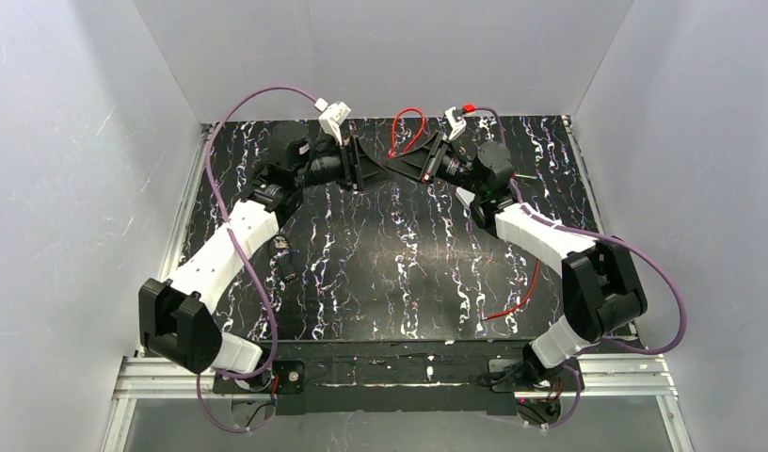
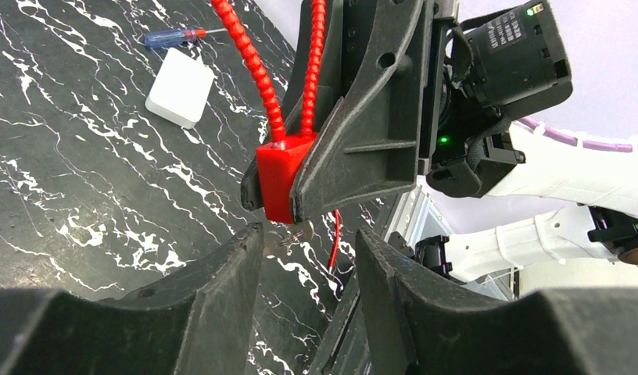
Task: Lock with the key
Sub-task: Lock the lock.
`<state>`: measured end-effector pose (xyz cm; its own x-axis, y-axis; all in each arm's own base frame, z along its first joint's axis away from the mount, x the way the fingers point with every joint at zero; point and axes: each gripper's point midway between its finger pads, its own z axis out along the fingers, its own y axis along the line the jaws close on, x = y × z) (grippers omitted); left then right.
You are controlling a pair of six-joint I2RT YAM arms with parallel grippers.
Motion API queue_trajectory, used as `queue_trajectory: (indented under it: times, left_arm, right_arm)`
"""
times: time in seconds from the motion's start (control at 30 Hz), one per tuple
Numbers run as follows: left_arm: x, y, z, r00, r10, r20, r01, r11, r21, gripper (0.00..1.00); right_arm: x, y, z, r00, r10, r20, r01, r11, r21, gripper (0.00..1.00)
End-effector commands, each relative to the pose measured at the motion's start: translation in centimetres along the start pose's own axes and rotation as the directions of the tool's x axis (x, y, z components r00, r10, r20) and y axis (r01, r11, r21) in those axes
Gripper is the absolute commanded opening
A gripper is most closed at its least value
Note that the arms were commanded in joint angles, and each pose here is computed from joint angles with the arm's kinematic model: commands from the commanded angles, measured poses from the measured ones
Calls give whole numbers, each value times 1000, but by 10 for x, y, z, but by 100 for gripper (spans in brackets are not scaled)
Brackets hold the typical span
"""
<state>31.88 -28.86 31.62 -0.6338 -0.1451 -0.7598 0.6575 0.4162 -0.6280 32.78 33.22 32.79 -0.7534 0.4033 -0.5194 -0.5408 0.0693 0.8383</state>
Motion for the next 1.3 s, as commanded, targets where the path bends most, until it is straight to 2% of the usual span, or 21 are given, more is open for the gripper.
queue_trajectory:
  times: [0.0, 0.27, 0.53, 0.6, 0.87, 1.0, 1.17, 1.27]
  left_arm:
    - [-6, -12, 2, 999, 50, 9, -50, 998, 35, 43]
    - [-6, -6, 5, 1000, 29, 10, -29, 999, 16, 34]
    - [-5, -8, 6, 998, -61, 16, 61, 997, 47, 5]
    - [-7, -10, 5, 995, -100, 30, 97, 993, 73, 1]
    - [-8, -17, 0, 973, -225, 46, 214, 962, 171, 0]
    - [-4, -24, -4, 971, -237, 43, 223, 951, 214, 0]
    - [-12, -23, -14, 975, -203, 87, 181, 962, 206, 18]
    - [-23, -20, -21, 974, -189, 123, 163, 967, 195, 20]
  right_arm:
    - [-11, 18, 1, 998, -43, 52, 46, 997, -64, 1]
    - [-10, 24, 1, 998, -41, 54, 45, 996, -80, 1]
    - [-10, 30, 0, 997, -56, 53, 61, 993, -102, 1]
    - [-9, 33, 0, 997, -62, 52, 68, 992, -111, 1]
    - [-5, 46, -8, 994, -96, 56, 105, 979, -177, 1]
    - [-5, 57, -11, 992, -107, 68, 120, 969, -218, 1]
    - [-4, 63, -14, 988, -143, 66, 155, 961, -231, 1]
    - [-1, 61, -14, 987, -153, 54, 161, 961, -224, 1]
